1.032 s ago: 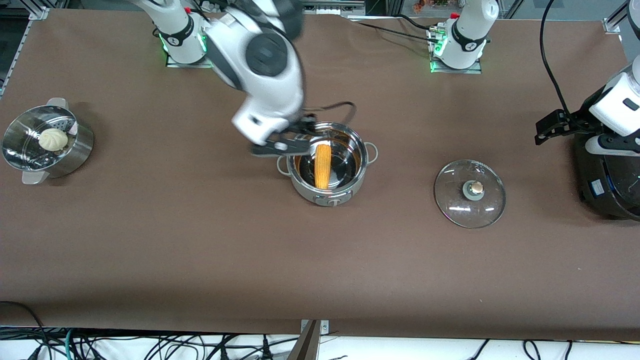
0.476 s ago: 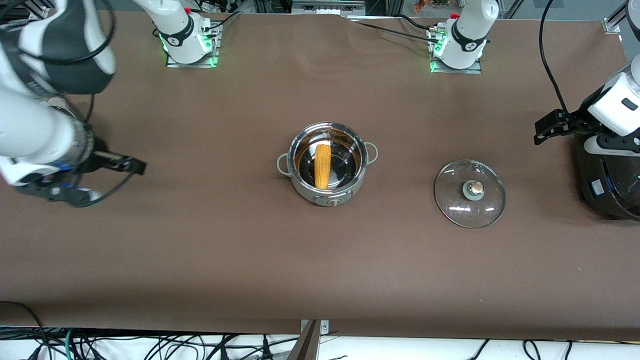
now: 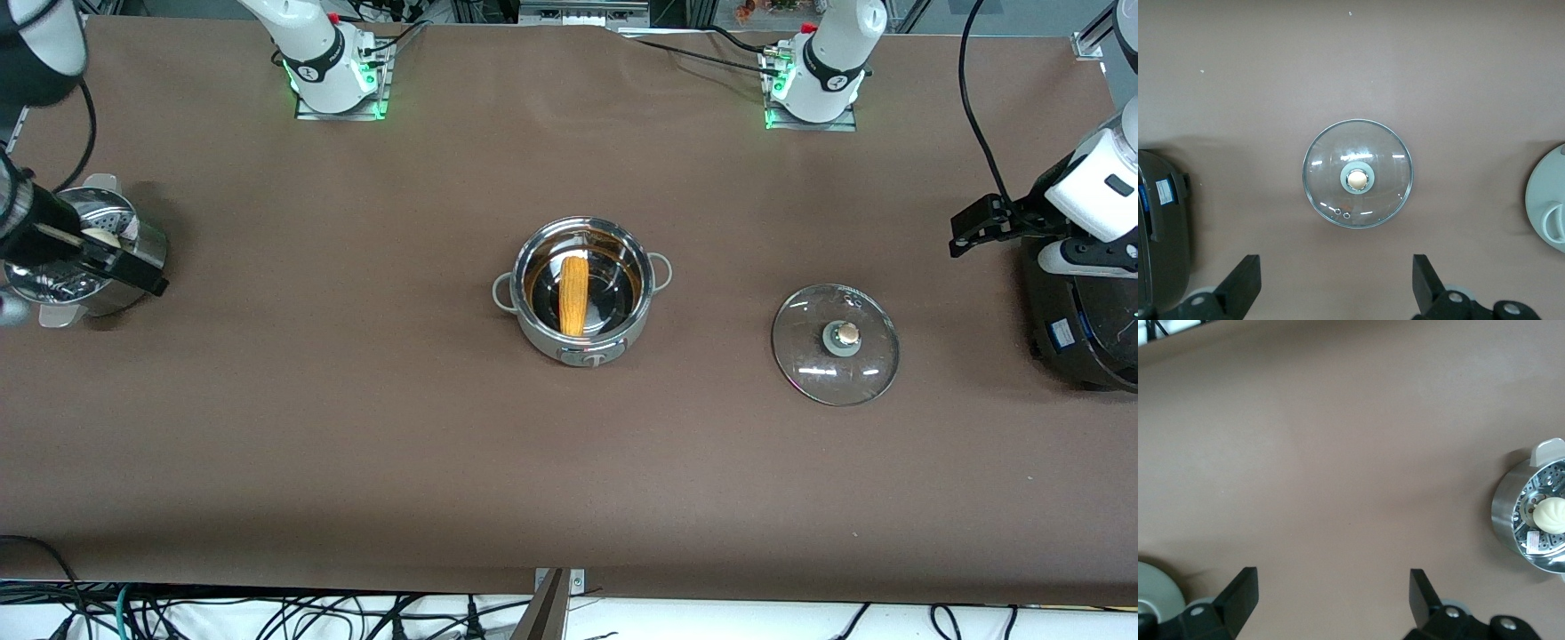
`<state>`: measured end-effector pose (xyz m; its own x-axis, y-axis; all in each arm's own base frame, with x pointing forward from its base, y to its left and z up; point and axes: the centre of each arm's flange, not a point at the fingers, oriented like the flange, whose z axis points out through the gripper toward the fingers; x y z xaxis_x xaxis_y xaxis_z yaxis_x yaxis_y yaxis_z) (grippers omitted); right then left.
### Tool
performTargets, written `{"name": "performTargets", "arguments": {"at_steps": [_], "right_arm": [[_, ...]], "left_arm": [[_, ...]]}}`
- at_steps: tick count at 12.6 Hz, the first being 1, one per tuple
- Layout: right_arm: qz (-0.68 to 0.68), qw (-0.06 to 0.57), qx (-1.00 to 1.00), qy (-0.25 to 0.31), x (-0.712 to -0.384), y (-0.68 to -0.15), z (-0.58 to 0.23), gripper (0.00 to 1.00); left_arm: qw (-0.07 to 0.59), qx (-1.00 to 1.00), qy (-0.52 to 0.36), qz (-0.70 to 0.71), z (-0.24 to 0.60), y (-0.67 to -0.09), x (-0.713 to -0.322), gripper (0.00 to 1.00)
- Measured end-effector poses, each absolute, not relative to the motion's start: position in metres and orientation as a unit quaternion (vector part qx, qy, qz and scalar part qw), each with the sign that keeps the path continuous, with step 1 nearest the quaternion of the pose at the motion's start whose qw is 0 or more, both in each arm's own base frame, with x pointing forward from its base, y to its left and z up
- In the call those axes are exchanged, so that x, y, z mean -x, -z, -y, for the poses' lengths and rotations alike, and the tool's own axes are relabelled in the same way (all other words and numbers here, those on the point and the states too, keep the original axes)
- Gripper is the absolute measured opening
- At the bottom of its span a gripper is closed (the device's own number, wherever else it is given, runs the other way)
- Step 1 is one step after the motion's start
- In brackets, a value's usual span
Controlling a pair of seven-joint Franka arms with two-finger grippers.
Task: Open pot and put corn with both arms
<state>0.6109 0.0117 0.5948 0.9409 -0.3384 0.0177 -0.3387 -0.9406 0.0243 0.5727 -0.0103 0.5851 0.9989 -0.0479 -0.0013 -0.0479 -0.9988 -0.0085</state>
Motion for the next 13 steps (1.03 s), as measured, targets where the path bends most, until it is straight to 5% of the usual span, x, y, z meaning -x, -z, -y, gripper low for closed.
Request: {"name": "performTargets", "arguments": {"at_steps": [13], "right_arm": [[0.153,0.012,-0.988,0.002,-0.604,-0.571,0.012,1.00]], "left_arm": [[0.004,1.000,-0.001,-0.024,0.010,-0.585,-0.573,1.00]]}}
